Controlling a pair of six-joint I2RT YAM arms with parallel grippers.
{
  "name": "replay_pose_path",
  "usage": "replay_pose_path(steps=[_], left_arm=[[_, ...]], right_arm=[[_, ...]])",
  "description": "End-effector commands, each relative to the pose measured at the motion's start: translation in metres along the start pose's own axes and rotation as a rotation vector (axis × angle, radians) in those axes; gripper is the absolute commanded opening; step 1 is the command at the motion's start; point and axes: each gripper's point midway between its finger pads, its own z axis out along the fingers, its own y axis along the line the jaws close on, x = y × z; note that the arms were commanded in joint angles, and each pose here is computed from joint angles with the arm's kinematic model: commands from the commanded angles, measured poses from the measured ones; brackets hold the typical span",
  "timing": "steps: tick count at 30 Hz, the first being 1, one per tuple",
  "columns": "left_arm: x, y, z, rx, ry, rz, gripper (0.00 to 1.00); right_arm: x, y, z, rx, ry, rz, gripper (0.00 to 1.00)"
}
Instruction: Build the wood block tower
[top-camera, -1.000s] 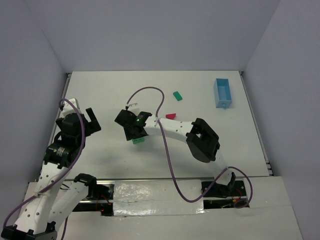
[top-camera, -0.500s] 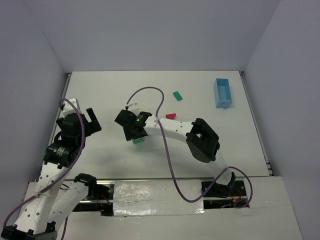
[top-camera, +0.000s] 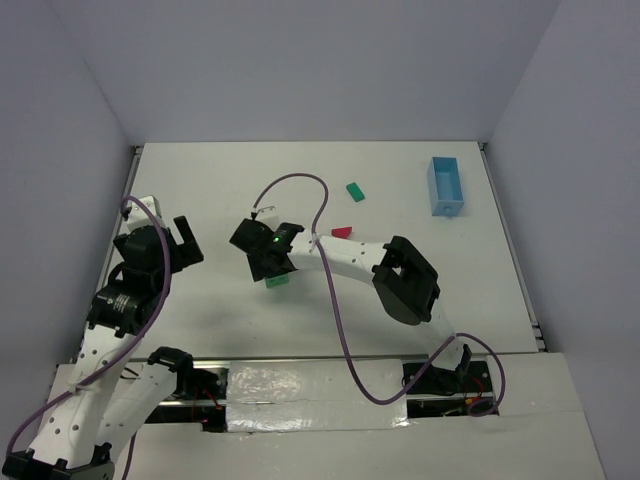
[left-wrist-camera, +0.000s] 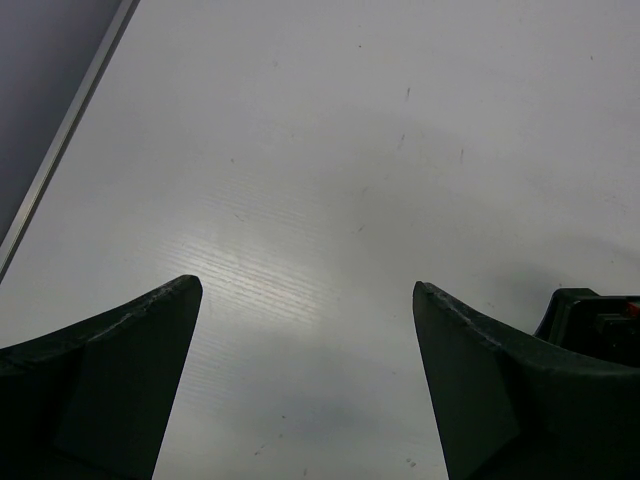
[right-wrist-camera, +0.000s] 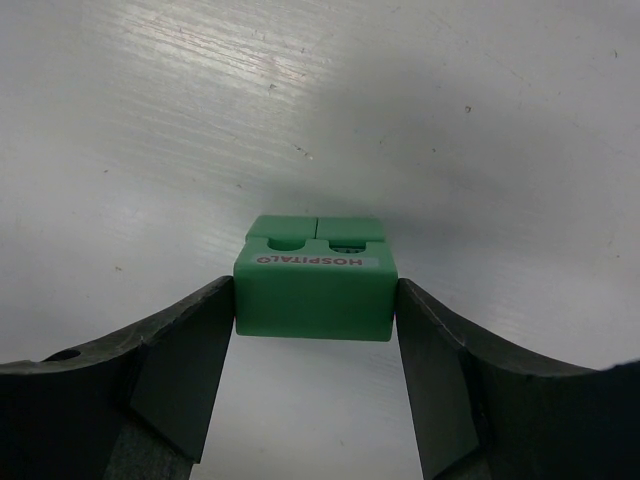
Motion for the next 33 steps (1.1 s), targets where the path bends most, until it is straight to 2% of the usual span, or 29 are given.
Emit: replay_pose_path(steps=[1, 6, 33], left_arm=[[-0.0043, -0.0033, 0.0030, 0.013, -0.020, -0.001, 1.00], [-0.0055, -0.0039, 0.0021, 0.018, -0.024, -0.002, 0.99], [-0.0049, -0.0048, 0.0023, 0.024, -0.022, 0.001, 0.99]], right_arm=[[-0.0172, 0.0007, -0.0103, -0.005, -0.041, 0.012, 0.71], [-0.0175, 0.0017, -0.0100, -0.009, -0.041, 0.010, 0.67], [-0.0216, 0.0002, -0.0070, 0.003, -0.049, 0.007, 0.67]])
